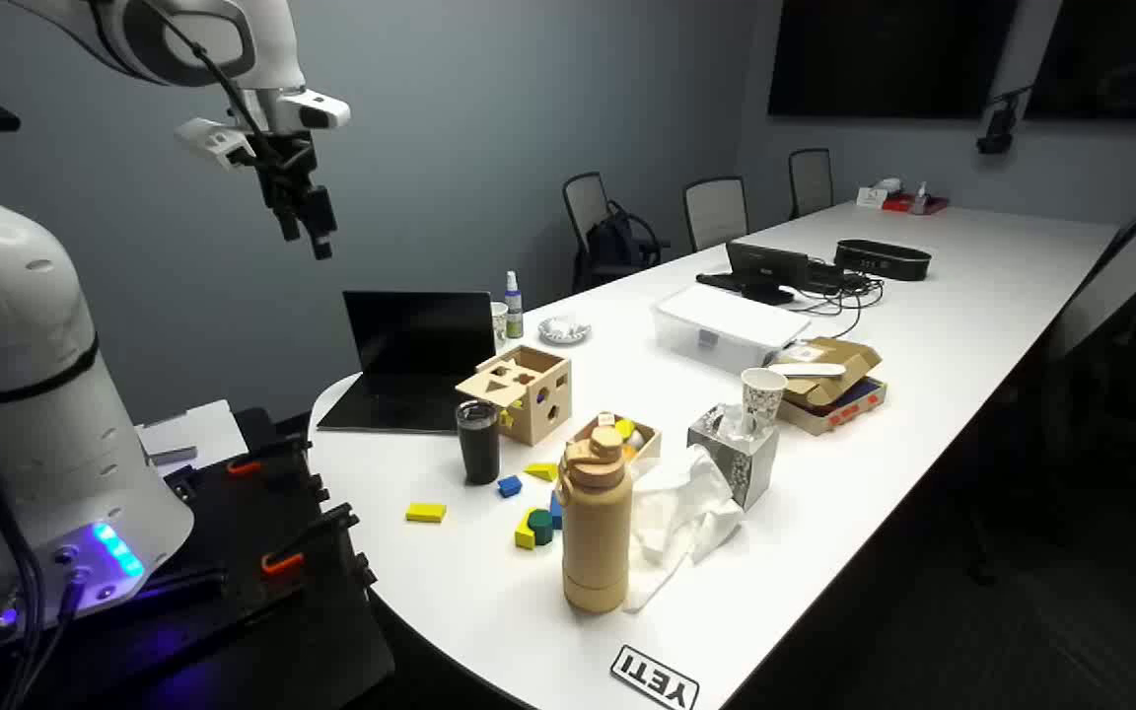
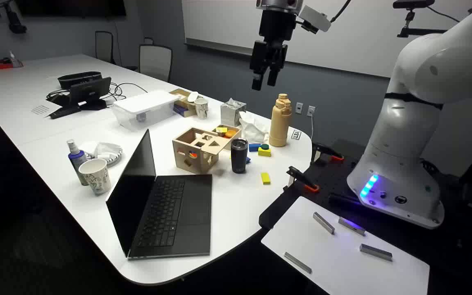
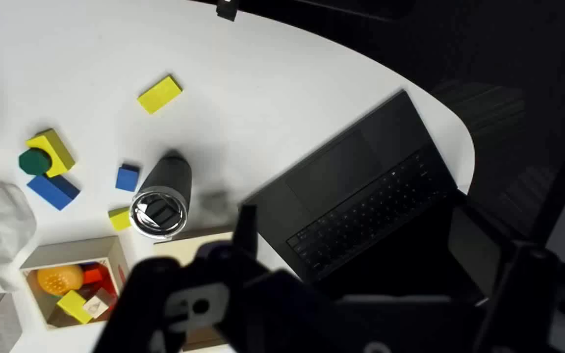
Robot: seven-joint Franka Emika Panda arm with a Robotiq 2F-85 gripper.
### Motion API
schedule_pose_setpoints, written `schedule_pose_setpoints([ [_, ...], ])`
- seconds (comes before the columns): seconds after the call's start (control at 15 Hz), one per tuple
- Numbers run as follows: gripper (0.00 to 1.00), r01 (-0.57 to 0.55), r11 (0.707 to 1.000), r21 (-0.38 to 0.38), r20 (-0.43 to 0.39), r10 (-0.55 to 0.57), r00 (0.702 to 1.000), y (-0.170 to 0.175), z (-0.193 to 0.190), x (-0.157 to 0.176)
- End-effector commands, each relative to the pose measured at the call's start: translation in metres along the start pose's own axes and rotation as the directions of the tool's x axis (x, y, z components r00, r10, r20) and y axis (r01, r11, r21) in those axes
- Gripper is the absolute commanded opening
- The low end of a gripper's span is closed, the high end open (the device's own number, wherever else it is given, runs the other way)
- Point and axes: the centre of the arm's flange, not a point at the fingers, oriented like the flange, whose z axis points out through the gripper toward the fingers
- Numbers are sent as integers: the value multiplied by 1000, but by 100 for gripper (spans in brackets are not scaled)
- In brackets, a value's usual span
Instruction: Close the cube-shaped object, then move it closer to the laptop
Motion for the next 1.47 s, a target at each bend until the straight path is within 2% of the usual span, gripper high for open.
schedule_pose_setpoints([
  [0.0,100,-1,1000,0,3,1,1000,0,1,0],
  [0.27,100,-2,1000,-1,11,2,1000,1,4,-1],
  [0.47,100,80,996,25,-4,-80,997,9,31,38],
  [0.73,100,168,983,68,-41,-166,985,21,98,81],
  [1.13,100,183,971,155,30,-190,981,24,208,106],
  [1.4,100,191,970,148,31,-198,980,23,267,130],
])
